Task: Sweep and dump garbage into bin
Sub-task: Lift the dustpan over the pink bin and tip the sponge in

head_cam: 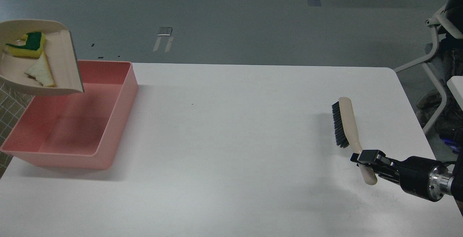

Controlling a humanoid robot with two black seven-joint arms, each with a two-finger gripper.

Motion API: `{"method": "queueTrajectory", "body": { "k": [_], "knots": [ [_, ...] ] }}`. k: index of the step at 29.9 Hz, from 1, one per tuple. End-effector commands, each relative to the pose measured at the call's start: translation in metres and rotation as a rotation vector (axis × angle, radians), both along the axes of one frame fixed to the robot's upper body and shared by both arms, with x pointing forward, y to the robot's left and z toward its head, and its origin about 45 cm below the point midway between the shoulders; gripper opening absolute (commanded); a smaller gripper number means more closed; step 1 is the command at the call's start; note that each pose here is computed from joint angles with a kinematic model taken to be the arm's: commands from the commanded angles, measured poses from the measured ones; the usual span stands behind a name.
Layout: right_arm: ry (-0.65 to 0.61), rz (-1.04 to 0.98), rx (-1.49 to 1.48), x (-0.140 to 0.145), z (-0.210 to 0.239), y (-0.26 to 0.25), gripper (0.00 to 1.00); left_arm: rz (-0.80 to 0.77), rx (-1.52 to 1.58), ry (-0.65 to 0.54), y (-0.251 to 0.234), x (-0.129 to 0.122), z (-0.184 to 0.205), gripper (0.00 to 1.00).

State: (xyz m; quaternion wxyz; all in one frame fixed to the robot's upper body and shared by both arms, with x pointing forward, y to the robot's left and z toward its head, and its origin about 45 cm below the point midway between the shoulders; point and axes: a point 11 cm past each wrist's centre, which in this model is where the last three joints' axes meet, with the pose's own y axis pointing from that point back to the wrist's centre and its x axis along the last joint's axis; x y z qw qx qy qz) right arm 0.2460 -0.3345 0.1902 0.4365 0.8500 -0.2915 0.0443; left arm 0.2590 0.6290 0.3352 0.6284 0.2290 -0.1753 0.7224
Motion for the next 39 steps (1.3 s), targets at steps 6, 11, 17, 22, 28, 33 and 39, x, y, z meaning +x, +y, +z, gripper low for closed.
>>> {"method": "queueTrajectory", "body": {
  "k": [6,11,17,22,28,33,39],
  "knots": [
    [0.0,0.001,0.001,0.0,0.0,0.0,0.0,-0.082,0.193,0.073,-0.008,0.007,0.014,0.0],
    [0.0,-0.001,0.0,0.0,0.0,0.0,0.0,-0.135,0.322,0.131,-0.015,0.011,0.019,0.0],
    [0.0,-0.001,0.0,0.0,0.0,0.0,0.0,-0.147,0.412,0.116,-0.02,0.018,0.032,0.0],
    [0.001,0.0,0.001,0.0,0.0,0.0,0.0,-0.147,0.466,0.081,-0.021,0.025,0.059,0.0],
    [0.003,0.0,0.0,-0.001,-0.001,0.0,0.0,-0.126,0.454,-0.09,-0.029,0.041,0.11,0.0],
    [0.004,0.003,0.003,-0.001,-0.001,0.001,0.0,-0.099,0.284,-0.216,-0.036,0.052,0.136,0.0],
    [-0.001,0.004,0.003,0.001,0.0,0.001,0.0,-0.185,0.04,-0.185,-0.097,0.085,0.089,0.0]
  ]
}}
